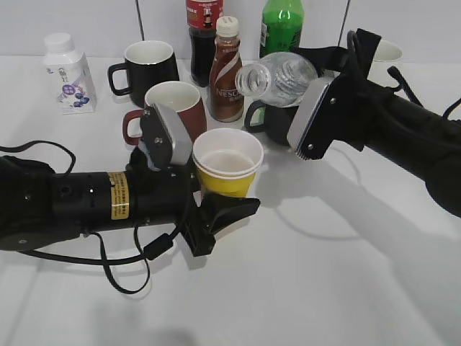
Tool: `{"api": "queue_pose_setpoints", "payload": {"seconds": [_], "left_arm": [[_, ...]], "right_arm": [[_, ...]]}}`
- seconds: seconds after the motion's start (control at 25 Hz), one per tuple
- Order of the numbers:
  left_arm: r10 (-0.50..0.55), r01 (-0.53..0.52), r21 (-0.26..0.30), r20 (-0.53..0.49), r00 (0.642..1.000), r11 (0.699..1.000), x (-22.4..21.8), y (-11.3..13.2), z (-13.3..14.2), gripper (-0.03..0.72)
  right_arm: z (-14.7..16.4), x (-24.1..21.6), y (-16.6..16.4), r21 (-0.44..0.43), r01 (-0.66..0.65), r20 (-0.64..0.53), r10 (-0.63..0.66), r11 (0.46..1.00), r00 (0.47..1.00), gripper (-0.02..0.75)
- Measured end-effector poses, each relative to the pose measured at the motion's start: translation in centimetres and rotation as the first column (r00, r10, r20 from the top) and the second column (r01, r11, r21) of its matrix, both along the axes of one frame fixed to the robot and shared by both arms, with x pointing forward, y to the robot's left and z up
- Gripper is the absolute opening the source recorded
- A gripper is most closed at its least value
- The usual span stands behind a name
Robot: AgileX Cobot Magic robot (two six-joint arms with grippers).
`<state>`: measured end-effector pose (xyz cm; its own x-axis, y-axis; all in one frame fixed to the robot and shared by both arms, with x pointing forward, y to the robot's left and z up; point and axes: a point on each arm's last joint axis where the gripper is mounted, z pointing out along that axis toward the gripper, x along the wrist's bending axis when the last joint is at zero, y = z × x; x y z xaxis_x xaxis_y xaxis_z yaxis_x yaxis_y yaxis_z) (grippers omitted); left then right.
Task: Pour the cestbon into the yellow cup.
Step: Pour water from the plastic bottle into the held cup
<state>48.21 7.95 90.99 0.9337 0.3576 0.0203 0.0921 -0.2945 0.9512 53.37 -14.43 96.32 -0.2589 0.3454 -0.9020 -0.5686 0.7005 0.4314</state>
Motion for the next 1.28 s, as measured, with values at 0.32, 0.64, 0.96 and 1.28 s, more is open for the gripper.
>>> {"api": "queue_pose_setpoints", "payload": {"seconds": [0.32,0.64,0.96,1.28], "left_arm": [[-0.011,0.013,-0.026,0.048,0.999,1.000,-0.2,0.0,1.8,0.440],[-0.017,0.018,-0.017,0.024,1.000,1.000,-0.3,0.0,1.7,0.440],[-0.060,0.060,0.003,0.023,0.998,0.998,-0.6,-0.1,1.6,0.440],[-0.070,0.070,0.007,0.023,0.997,0.998,-0.7,-0.1,1.5,0.440]], "right_arm": [[0.1,0.1,0.0,-0.053,0.002,0.046,0.000,0.999,0.999,0.467],[0.1,0.1,0.0,-0.121,0.009,0.101,0.004,0.993,0.995,0.467],[0.1,0.1,0.0,-0.182,0.018,0.150,0.010,0.983,0.989,0.467],[0.1,0.1,0.0,-0.218,0.024,0.176,0.015,0.976,0.984,0.467]]}}
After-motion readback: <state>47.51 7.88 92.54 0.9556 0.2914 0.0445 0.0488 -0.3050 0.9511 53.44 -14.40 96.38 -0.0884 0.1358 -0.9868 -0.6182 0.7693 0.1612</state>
